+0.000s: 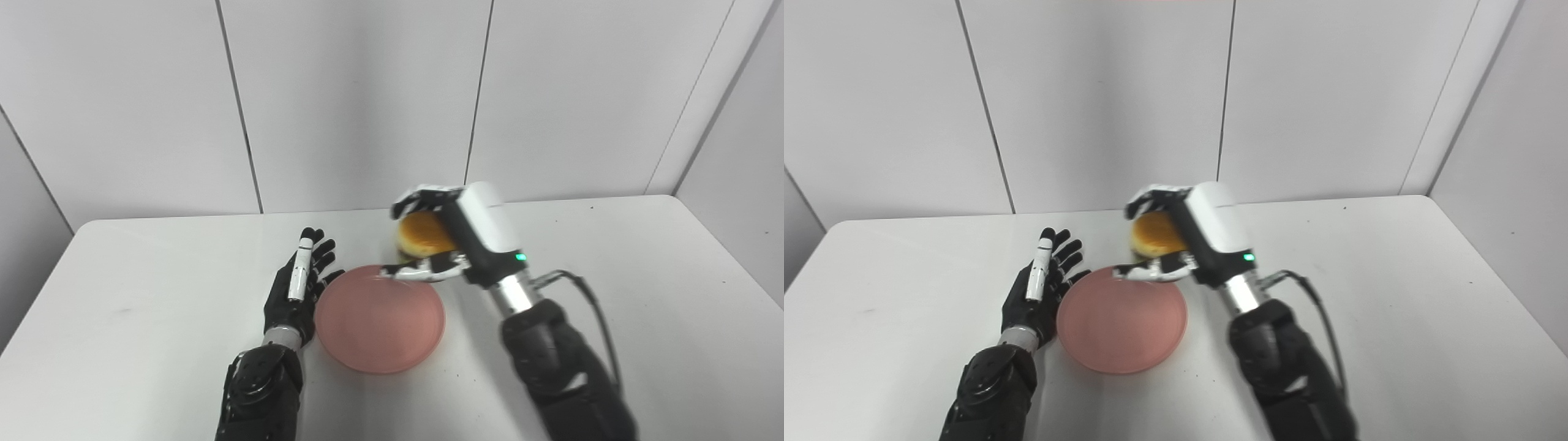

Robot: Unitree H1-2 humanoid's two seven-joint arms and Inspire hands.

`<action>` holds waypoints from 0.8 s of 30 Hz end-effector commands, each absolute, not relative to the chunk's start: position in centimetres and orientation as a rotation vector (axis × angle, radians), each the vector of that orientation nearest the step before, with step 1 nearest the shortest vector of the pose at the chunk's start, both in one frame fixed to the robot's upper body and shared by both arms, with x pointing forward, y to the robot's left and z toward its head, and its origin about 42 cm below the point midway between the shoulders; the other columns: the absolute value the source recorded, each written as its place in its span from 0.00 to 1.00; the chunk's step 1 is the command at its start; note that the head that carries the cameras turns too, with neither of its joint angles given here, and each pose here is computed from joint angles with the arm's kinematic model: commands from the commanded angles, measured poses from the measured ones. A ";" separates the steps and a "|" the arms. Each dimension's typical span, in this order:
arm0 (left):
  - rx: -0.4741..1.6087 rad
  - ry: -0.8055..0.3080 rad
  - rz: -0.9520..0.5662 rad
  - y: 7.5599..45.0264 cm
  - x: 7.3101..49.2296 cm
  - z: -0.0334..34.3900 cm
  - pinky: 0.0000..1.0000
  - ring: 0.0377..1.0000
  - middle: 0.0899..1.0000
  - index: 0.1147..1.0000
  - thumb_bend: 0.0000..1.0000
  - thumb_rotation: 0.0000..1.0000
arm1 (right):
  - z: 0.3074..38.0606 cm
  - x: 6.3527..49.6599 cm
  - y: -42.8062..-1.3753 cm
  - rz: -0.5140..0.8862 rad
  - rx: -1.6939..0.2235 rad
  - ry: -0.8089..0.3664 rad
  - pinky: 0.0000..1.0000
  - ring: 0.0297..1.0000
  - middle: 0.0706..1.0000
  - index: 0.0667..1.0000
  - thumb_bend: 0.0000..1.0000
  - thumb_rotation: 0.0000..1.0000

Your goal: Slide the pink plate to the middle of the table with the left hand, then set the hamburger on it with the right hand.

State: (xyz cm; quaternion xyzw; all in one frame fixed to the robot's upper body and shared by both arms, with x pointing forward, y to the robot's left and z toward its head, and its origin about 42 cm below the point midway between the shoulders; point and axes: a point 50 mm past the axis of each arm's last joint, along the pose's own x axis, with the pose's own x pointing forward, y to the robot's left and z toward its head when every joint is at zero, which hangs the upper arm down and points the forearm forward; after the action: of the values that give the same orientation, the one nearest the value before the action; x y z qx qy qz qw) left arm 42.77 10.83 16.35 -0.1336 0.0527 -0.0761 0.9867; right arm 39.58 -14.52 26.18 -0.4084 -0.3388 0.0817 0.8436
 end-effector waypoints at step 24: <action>-0.262 0.102 -0.145 9.9 43.3 16.6 0.61 0.74 0.78 0.81 0.62 0.82 | 18.8 41.9 -10.6 0.324 -0.918 -0.625 0.18 0.21 0.27 0.43 0.51 0.15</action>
State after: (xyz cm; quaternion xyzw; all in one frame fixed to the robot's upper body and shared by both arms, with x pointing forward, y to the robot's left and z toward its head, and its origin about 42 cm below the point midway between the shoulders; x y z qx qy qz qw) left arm 42.94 10.70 16.08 -0.1305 0.0513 -0.0724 0.9875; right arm 40.95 -11.34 16.20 -0.4440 -0.2460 0.1629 0.8461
